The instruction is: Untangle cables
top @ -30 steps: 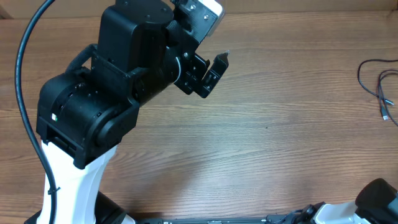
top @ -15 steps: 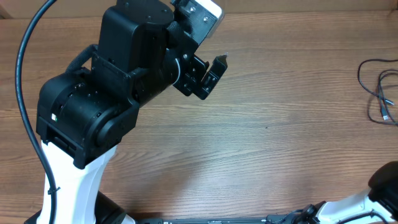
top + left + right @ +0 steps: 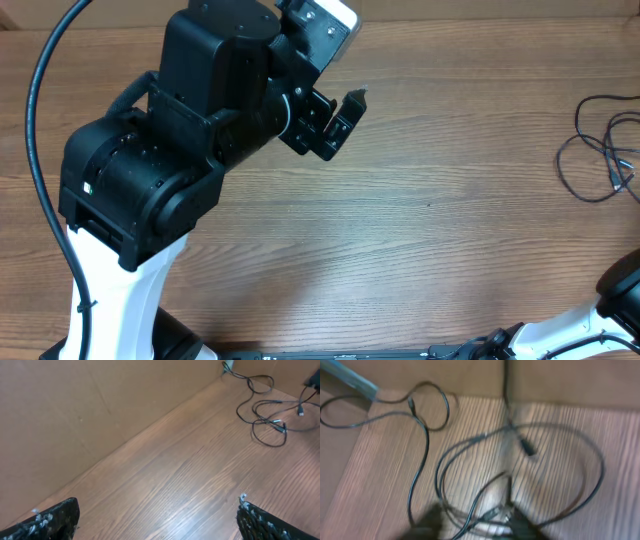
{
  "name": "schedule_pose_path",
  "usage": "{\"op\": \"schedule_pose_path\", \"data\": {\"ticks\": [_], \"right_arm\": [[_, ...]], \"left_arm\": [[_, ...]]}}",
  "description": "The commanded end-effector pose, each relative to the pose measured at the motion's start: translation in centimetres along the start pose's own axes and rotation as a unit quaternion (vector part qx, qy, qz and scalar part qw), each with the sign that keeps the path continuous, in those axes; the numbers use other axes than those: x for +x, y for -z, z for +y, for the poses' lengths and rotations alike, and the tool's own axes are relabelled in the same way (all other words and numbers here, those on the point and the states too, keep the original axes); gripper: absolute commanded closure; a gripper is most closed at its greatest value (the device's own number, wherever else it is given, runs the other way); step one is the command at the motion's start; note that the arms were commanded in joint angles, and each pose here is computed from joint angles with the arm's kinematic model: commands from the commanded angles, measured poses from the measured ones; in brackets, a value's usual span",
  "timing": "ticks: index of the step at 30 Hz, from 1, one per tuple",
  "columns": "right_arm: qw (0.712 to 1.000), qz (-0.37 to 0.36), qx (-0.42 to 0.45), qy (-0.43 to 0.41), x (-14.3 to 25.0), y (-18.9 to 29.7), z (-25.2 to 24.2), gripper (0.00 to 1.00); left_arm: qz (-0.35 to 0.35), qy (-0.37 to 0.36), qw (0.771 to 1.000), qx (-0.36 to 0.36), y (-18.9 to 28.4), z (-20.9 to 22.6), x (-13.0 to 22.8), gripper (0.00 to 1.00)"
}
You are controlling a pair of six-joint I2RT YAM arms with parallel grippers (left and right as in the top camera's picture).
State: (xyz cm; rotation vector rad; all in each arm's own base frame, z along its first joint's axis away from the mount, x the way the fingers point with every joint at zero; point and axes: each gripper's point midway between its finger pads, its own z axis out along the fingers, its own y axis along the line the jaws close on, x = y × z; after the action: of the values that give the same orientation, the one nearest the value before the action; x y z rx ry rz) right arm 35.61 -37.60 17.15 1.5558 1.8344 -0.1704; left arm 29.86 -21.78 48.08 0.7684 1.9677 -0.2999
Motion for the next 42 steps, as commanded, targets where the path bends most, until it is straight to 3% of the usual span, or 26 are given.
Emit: {"op": "schedule_pose_path", "data": {"ticks": [1, 8, 12, 15, 17, 21, 24, 27, 28, 29, 32, 34, 38, 42], "right_arm": [[0.999, 0.011, -0.049, -0.002, 0.0, 0.9, 1.9, 0.0], [0.984, -0.057, -0.137, 0.101, -3.7, 8.4, 7.1, 0.0], [0.928, -0.102, -0.293, 0.205, -4.0, 19.1, 14.1, 0.0], [0.852, -0.125, -0.438, 0.259, -2.2, 29.8, 19.2, 0.0], [0.782, -0.142, -0.53, 0.295, -0.3, 37.6, 21.9, 0.0], [0.661, -0.166, -0.648, 0.34, 4.0, 49.2, 24.7, 0.0], [0.576, -0.156, -0.716, 0.361, 8.1, 55.6, 25.3, 0.0], [0.411, -0.13, -0.794, 0.428, 14.6, 61.1, 23.4, 0.0], [0.378, -0.11, -0.81, 0.436, 16.3, 62.1, 22.8, 0.0], [0.362, -0.094, -0.818, 0.437, 17.8, 62.8, 22.5, 0.0], [0.379, -0.063, -0.81, 0.443, 20.3, 63.0, 22.0, 0.0], [0.39, -0.089, -0.788, 0.468, 21.4, 62.3, 21.3, 0.0], [0.468, -0.155, -0.722, 0.486, 21.0, 59.5, 18.8, 0.0], [0.471, -0.194, -0.732, 0.453, 20.6, 59.8, 13.8, 0.0]], "left_arm": [[0.005, -0.014, 1.0, 0.007, -0.1, -0.6, 0.2, 0.0], [0.002, -0.012, 1.0, -0.006, -0.1, -0.1, 0.0, 0.0], [-0.029, -0.01, 0.999, -0.034, 0.0, 0.9, -1.6, 0.0], [-0.084, -0.002, 0.993, -0.082, 0.5, 2.6, -4.3, 0.0], [-0.143, 0.007, 0.983, -0.111, 1.4, 3.7, -7.2, 0.0], [-0.275, 0.035, 0.944, -0.18, 4.9, 6.4, -13.0, 0.0], [-0.337, 0.01, 0.917, -0.213, 7.4, 7.2, -15.8, 0.0], [-0.35, -0.03, 0.907, -0.234, 8.3, 7.3, -16.6, 0.0], [-0.347, -0.041, 0.906, -0.237, 8.2, 7.3, -16.6, 0.0], [-0.346, -0.048, 0.905, -0.242, 8.3, 7.3, -16.6, 0.0], [-0.33, -0.038, 0.907, -0.259, 8.7, 8.0, -15.7, 0.0], [-0.311, -0.036, 0.911, -0.267, 8.9, 8.2, -14.5, 0.0], [-0.27, -0.033, 0.921, -0.28, 9.7, 8.6, -10.8, 0.0], [-0.245, -0.014, 0.931, -0.269, 10.2, 8.2, -6.6, 0.0]]}}
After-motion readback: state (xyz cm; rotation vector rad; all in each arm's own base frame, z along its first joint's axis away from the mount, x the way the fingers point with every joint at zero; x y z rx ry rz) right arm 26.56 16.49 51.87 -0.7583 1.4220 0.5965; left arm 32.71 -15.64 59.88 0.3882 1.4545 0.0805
